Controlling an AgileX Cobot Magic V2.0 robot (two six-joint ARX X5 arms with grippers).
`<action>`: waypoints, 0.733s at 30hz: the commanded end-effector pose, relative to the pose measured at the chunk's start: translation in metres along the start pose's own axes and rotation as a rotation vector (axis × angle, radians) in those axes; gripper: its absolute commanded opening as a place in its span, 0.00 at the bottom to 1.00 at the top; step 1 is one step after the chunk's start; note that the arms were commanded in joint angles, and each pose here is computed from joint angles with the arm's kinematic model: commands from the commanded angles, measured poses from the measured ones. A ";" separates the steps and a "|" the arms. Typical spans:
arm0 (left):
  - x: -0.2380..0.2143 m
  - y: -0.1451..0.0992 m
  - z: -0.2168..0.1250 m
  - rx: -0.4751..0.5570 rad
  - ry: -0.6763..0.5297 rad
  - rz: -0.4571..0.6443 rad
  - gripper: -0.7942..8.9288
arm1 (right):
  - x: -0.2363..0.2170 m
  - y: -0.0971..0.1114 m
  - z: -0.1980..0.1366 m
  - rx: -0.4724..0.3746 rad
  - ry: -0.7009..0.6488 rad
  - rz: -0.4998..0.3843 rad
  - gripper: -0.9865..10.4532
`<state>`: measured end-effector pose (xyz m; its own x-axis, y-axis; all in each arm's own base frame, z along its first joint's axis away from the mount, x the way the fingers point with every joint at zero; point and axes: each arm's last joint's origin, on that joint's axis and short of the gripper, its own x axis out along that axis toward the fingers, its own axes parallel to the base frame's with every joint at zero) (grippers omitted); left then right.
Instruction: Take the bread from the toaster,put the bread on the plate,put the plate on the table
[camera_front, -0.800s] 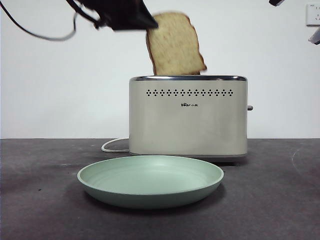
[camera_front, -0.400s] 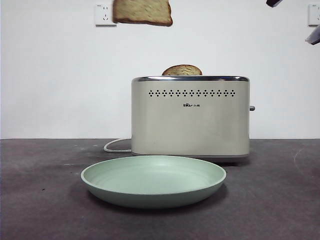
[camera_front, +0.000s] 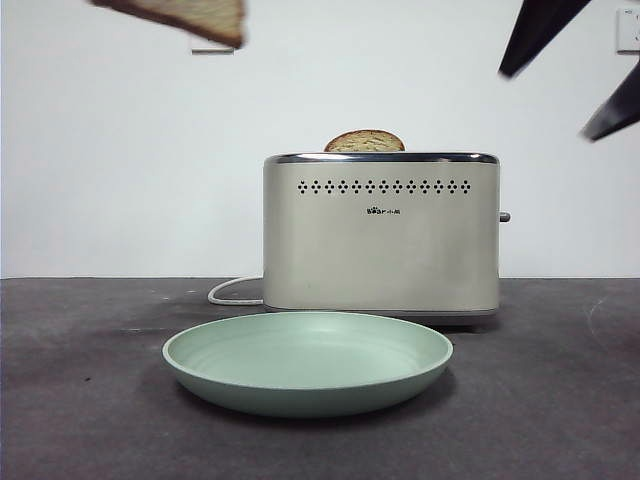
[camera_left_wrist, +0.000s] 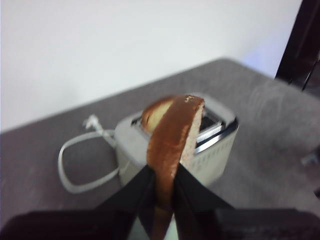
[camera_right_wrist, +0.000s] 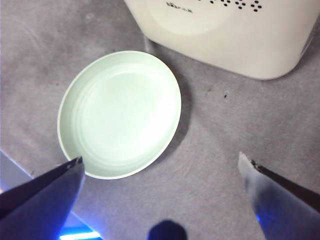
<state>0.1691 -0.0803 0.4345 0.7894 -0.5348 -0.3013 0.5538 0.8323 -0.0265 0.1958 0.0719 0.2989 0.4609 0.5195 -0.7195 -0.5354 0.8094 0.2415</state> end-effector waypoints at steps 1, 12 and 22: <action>-0.013 -0.002 -0.008 0.010 0.011 0.005 0.07 | 0.015 -0.005 0.003 0.027 0.043 0.006 0.58; -0.055 -0.011 -0.084 -0.103 0.062 0.039 0.07 | 0.101 -0.012 0.004 0.043 0.230 0.061 0.58; -0.073 -0.014 -0.137 -0.202 0.126 0.086 0.07 | 0.153 -0.020 -0.005 0.077 0.312 0.069 0.54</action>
<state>0.0676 -0.0329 0.3284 0.7843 -0.4503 -0.4268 0.4235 0.8913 -0.1620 0.2725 0.1315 0.1843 0.1877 0.4750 -0.8597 -0.5087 0.7957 0.3286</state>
